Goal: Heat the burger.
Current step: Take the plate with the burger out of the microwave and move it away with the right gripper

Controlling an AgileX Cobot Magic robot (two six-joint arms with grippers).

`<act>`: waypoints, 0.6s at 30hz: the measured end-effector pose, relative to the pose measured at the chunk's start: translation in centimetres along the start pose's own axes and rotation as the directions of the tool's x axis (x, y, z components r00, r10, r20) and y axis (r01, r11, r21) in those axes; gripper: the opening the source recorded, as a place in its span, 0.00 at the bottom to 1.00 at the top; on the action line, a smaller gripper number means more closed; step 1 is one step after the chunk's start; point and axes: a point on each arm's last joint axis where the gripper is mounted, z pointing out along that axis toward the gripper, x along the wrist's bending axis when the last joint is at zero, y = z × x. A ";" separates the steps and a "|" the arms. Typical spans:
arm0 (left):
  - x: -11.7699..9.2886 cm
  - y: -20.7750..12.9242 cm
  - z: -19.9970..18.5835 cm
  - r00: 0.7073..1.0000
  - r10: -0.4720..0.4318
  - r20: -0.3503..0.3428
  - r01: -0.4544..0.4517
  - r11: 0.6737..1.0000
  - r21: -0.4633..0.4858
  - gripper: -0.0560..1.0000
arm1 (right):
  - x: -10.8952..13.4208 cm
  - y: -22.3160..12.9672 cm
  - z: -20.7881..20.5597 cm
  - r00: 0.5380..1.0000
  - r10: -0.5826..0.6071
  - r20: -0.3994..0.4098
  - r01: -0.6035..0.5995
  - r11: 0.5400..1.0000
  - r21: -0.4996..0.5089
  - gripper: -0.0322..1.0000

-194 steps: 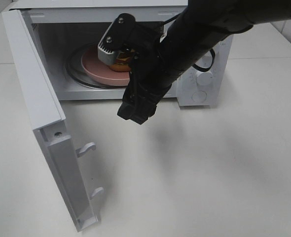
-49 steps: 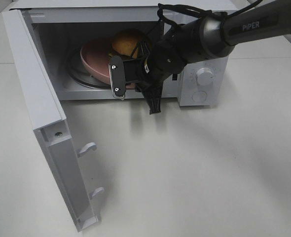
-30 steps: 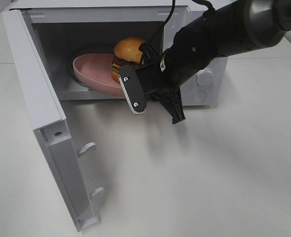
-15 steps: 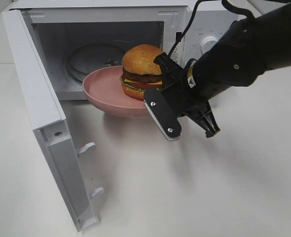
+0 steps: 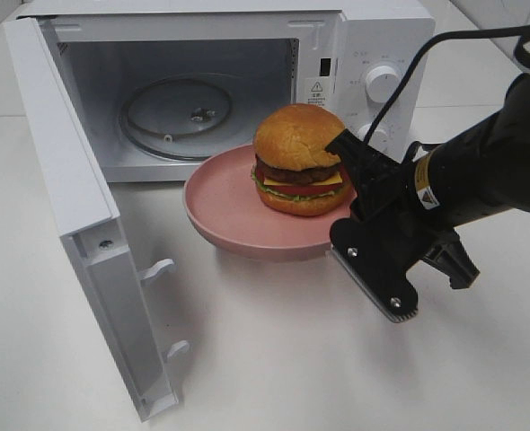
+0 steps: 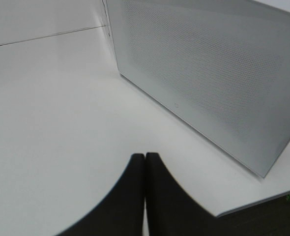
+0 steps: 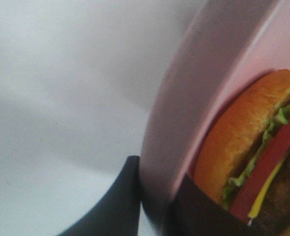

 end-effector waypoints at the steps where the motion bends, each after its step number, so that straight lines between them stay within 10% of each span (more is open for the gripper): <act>1: 0.0 0.0 0.0 1.000 0.000 0.000 0.000 1.000 0.000 0.05 | 0.0 0.0 0.0 1.000 0.000 0.000 0.000 1.000 0.000 0.13; 18: 0.0 0.0 0.0 1.000 0.000 0.000 0.000 1.000 0.000 0.05 | 5.2 0.8 -3.0 0.992 0.097 -0.080 -0.095 0.995 0.025 0.13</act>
